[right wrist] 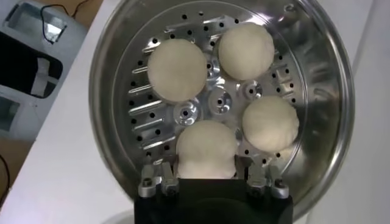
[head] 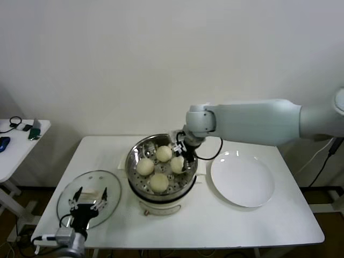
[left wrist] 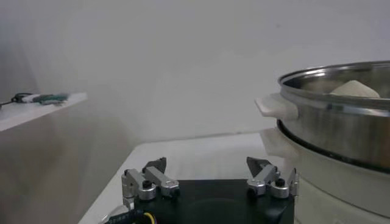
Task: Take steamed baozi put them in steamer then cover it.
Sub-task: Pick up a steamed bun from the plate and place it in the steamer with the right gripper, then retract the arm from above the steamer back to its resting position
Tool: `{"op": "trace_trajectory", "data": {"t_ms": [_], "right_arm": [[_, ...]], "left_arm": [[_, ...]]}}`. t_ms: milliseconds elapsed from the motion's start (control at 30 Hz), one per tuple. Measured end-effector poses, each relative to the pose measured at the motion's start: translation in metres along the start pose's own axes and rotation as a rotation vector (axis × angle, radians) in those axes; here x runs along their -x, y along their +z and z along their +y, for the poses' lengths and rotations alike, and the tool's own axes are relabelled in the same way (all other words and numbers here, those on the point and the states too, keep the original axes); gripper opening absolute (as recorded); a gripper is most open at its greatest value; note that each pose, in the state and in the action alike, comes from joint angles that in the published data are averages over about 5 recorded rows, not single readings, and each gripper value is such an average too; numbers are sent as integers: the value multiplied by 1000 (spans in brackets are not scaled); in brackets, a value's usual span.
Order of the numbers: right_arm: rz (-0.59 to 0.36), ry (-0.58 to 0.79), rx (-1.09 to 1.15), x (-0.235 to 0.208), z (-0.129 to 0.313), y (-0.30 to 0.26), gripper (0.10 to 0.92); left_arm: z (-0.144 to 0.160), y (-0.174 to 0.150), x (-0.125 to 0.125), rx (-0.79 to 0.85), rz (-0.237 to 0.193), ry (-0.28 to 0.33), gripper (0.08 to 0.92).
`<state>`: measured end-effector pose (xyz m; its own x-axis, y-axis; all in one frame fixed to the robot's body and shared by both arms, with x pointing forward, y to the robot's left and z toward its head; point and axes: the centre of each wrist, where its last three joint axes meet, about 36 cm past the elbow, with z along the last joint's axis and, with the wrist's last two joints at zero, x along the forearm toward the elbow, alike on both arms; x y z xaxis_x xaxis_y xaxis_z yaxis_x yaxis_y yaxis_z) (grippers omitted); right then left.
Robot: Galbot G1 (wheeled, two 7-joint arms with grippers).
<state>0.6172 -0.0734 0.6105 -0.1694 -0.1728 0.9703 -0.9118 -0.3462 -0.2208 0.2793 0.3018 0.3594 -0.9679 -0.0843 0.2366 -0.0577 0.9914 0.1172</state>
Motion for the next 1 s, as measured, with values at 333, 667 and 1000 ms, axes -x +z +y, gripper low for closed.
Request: {"op": "trace_trajectory", "data": {"t_ms": [333, 667, 1000], "right_arm": [[-4, 17, -16, 5, -3, -1, 791], [-170, 78, 133, -62, -25, 29, 823], [-512, 460, 429, -103, -10, 92, 823]], "left_arm": [[0, -1, -1, -2, 0, -2, 823], [-1, -8, -2, -21, 4, -2, 823], [-5, -15, 2, -26, -1, -13, 823]]}}
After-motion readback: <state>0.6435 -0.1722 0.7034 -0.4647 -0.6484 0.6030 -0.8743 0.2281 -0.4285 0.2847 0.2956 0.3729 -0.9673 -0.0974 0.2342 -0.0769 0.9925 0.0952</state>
